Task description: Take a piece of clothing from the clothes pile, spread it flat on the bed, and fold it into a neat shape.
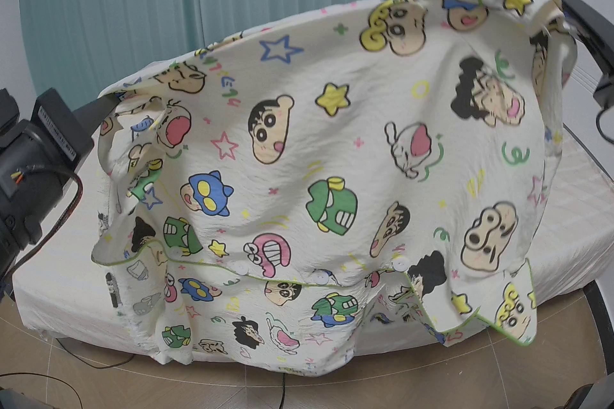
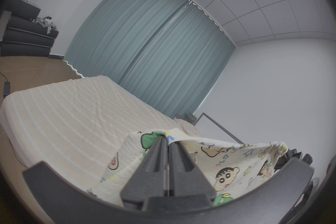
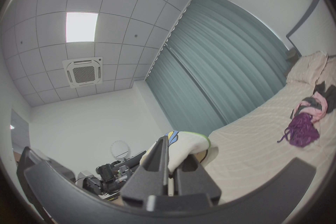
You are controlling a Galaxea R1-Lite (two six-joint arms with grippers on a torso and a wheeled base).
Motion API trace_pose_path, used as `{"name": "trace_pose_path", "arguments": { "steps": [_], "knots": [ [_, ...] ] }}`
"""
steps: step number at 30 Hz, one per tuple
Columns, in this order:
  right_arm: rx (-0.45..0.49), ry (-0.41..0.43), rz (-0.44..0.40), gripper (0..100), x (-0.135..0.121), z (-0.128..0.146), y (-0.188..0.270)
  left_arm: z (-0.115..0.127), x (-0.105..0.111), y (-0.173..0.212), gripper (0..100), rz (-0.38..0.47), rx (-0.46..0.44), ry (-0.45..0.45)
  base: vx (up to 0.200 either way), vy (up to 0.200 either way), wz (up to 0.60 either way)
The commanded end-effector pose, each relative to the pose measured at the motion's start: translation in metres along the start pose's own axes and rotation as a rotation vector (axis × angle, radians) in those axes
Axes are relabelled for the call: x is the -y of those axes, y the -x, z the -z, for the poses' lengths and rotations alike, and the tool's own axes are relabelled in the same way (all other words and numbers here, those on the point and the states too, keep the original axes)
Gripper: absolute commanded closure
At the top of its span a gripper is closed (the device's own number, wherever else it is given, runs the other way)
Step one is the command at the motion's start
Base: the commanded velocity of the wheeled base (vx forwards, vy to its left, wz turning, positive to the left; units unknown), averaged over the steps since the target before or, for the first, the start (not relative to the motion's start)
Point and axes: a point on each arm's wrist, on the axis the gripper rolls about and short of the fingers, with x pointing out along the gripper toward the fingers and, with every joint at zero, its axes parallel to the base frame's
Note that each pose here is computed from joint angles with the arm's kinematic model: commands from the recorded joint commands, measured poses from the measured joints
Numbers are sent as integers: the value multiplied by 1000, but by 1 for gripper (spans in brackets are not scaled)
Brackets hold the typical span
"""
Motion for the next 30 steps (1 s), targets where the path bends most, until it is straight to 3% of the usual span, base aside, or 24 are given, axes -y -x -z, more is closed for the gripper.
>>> {"name": "trace_pose_path", "arguments": {
  "steps": [1,9,15,25,30],
  "knots": [
    [3,37,118,100,54,-10,-57,14,-1,-50,100,-126,-17,-60,0,0,0],
    [-72,2,256,100,128,20,-93,37,-17,-112,100,-231,-65,-100,150,0,0],
    [-109,-20,319,100,163,38,-103,56,-34,-143,100,-289,-113,-124,200,0,0],
    [-116,-26,344,100,182,50,-116,72,-47,-182,100,-334,-127,-126,200,0,0],
    [-123,-37,415,100,206,70,-125,99,-67,-212,100,-391,-172,-149,200,0,0]
  ]
}}
